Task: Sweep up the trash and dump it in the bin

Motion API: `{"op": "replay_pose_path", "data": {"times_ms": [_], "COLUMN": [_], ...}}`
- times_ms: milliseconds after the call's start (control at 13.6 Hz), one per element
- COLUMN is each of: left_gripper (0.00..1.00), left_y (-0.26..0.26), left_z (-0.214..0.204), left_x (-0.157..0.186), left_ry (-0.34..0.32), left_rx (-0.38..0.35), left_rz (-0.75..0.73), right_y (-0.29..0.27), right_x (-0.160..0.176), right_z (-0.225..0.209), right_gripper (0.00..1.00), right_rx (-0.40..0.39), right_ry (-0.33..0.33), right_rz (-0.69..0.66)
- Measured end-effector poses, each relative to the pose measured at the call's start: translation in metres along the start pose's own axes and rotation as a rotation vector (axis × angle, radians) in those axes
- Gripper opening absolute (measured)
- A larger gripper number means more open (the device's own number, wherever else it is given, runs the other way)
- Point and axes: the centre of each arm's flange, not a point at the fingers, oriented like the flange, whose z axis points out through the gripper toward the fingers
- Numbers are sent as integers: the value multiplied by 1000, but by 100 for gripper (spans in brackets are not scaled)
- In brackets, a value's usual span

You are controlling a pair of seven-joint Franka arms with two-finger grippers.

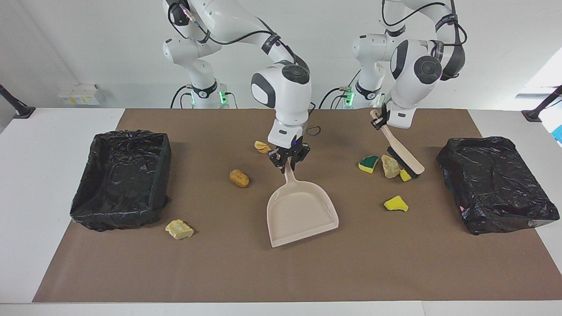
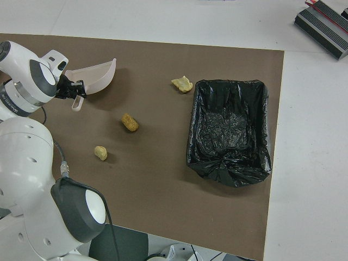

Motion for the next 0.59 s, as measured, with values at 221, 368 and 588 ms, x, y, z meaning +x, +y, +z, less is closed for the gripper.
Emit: {"op": "replay_pose_path", "data": {"times_ms": [221, 368, 588], "left_gripper": [26, 26, 26], "left_y": [-48, -66, -70], "left_z": [9, 20, 39], "left_x": [29, 35, 31], "left_ry": [4, -10, -26], "left_rx": [36, 58, 96], "left_rz": [107, 127, 140], "right_y": [40, 57, 81], "right_x": [-10, -13, -12], "right_z": [-4, 2, 7], "right_gripper": [32, 32, 32], "right_rx": [6, 18, 41], "right_ry": [-91, -121, -119], "right_rz": [-194, -377, -701]}}
